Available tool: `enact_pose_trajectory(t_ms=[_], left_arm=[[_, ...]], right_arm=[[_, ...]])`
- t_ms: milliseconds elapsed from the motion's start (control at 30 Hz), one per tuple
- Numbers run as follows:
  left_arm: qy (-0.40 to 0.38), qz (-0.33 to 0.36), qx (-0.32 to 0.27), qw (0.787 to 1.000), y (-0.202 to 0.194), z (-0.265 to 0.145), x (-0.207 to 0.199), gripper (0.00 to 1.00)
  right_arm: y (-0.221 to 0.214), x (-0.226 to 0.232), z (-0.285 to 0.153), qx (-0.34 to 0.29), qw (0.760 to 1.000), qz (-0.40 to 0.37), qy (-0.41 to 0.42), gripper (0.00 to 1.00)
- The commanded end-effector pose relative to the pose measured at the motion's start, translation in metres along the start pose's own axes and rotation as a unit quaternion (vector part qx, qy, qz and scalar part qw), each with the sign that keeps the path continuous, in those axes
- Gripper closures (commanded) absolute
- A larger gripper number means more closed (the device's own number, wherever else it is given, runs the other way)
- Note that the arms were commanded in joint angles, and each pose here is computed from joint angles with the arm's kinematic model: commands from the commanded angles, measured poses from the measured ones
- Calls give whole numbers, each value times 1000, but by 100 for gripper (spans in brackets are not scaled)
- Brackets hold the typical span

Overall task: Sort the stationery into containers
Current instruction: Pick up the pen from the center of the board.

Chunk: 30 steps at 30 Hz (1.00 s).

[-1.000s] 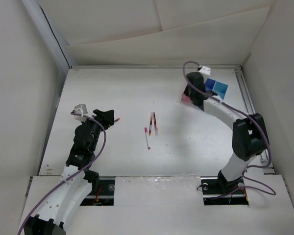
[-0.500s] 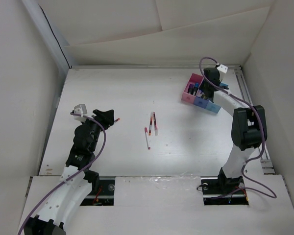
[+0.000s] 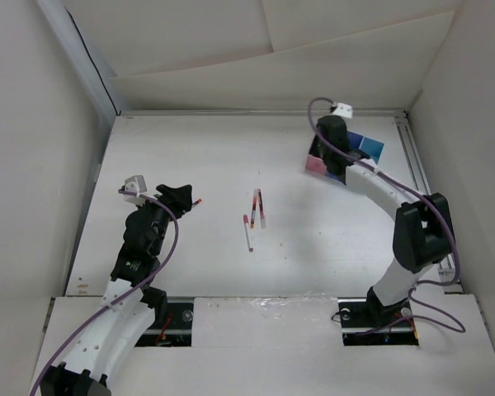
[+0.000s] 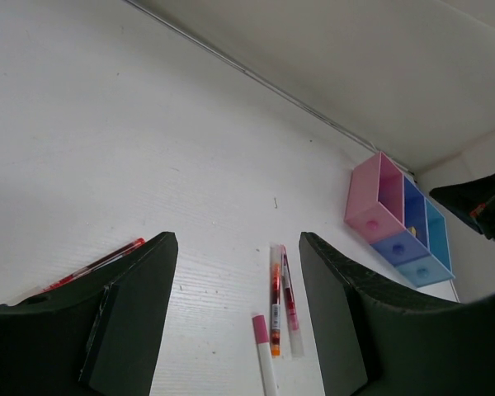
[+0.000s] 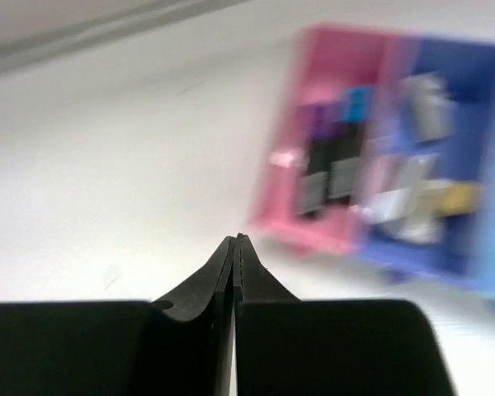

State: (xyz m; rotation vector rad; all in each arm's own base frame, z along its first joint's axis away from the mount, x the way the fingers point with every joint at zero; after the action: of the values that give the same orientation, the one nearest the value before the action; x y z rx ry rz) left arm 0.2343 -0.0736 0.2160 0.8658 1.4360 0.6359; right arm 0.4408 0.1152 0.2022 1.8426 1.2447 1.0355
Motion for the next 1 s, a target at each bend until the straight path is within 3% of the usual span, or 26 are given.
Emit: enact_pose_trajectory(t_ms=[0, 100, 267, 367, 667, 767, 967], left_arm=[[-28, -2, -39, 999, 23, -1, -16, 42], [-28, -2, -39, 999, 23, -1, -16, 42], [-28, -2, -39, 999, 23, -1, -16, 42], [-32, -2, -36, 999, 23, -1, -17, 42], [-32, -2, -36, 999, 23, -1, -17, 42], [-32, -2, -36, 999, 23, -1, -17, 42], [-32, -2, -36, 999, 23, -1, -17, 42]], right_arm=[[-42, 70, -30, 38, 989, -66, 124, 100], [-92, 100, -45, 88, 975, -117, 167, 98], [-148, 123, -66, 141, 957, -172, 187, 70], [-170, 122, -70, 159, 950, -201, 178, 62], [-198, 117, -60, 201, 941, -225, 155, 62], [-206, 117, -59, 212, 938, -221, 161, 68], [-216, 114, -56, 222, 937, -220, 159, 71]])
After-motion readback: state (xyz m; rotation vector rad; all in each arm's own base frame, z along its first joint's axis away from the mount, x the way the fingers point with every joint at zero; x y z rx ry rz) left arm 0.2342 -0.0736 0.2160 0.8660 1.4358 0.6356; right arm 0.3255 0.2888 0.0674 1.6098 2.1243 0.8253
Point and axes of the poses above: each gripper's point midway between its finger pads, its own z axis out along the fingers, its own x axis along the line the jaws close on, y = z × x, the point moved 5 cm from there along -z, back along the fingers, and after that the axes turned 2 degrees about z, right-handed, at the moved point
